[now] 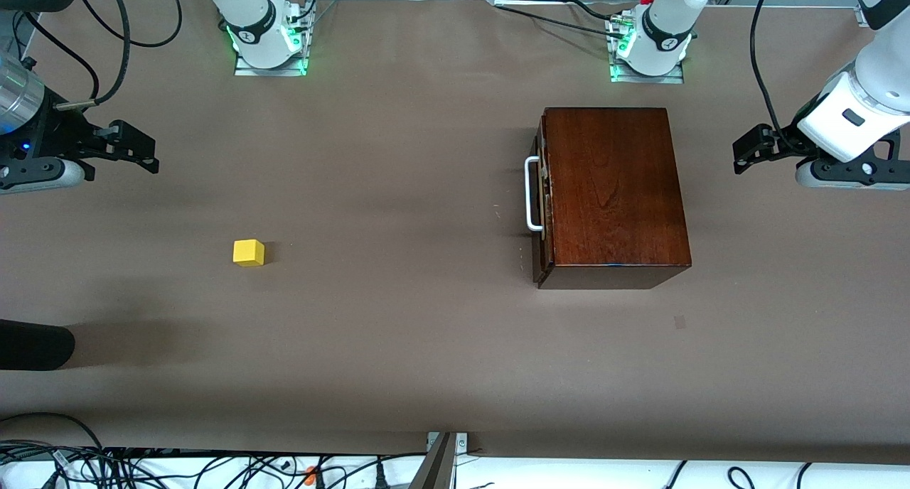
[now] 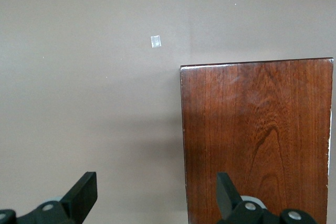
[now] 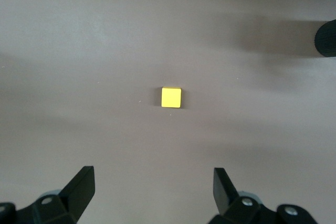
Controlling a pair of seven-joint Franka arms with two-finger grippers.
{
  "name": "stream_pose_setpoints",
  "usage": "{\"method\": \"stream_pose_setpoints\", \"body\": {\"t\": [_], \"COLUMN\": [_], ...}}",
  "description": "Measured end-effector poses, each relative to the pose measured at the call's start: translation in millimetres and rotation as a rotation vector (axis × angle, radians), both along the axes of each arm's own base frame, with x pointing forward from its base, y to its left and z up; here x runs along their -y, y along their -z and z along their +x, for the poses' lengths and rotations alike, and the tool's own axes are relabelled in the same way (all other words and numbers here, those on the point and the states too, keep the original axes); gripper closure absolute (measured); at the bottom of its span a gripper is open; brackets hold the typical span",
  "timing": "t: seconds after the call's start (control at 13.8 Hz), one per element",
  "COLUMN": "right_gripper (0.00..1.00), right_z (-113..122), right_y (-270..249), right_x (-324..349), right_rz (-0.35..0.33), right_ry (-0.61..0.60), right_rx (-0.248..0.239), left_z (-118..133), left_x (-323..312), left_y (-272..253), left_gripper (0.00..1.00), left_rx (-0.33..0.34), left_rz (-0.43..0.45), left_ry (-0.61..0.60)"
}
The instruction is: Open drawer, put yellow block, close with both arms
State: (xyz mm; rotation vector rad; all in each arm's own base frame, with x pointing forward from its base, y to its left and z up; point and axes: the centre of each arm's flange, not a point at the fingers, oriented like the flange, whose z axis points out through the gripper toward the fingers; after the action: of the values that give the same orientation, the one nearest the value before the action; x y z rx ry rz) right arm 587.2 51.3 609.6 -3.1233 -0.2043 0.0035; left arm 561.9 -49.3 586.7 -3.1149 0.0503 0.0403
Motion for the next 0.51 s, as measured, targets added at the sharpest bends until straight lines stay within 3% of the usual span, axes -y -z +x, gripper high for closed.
{"method": "stream_pose_setpoints", "body": {"t": [0.51], "right_gripper": [0.00], "right_z": [0.0], "right_y": [0.0], "right_x": [0.0], "right_rz": [0.000], "right_ry": [0.000], "right_rx": [0.000], "left_z": [-0.8], "left_x": [0.4], "left_y": [0.6], "left_gripper": [0.00], "left_rx": [-0.007], "left_rz": [0.001], "left_ry": [-0.003]}}
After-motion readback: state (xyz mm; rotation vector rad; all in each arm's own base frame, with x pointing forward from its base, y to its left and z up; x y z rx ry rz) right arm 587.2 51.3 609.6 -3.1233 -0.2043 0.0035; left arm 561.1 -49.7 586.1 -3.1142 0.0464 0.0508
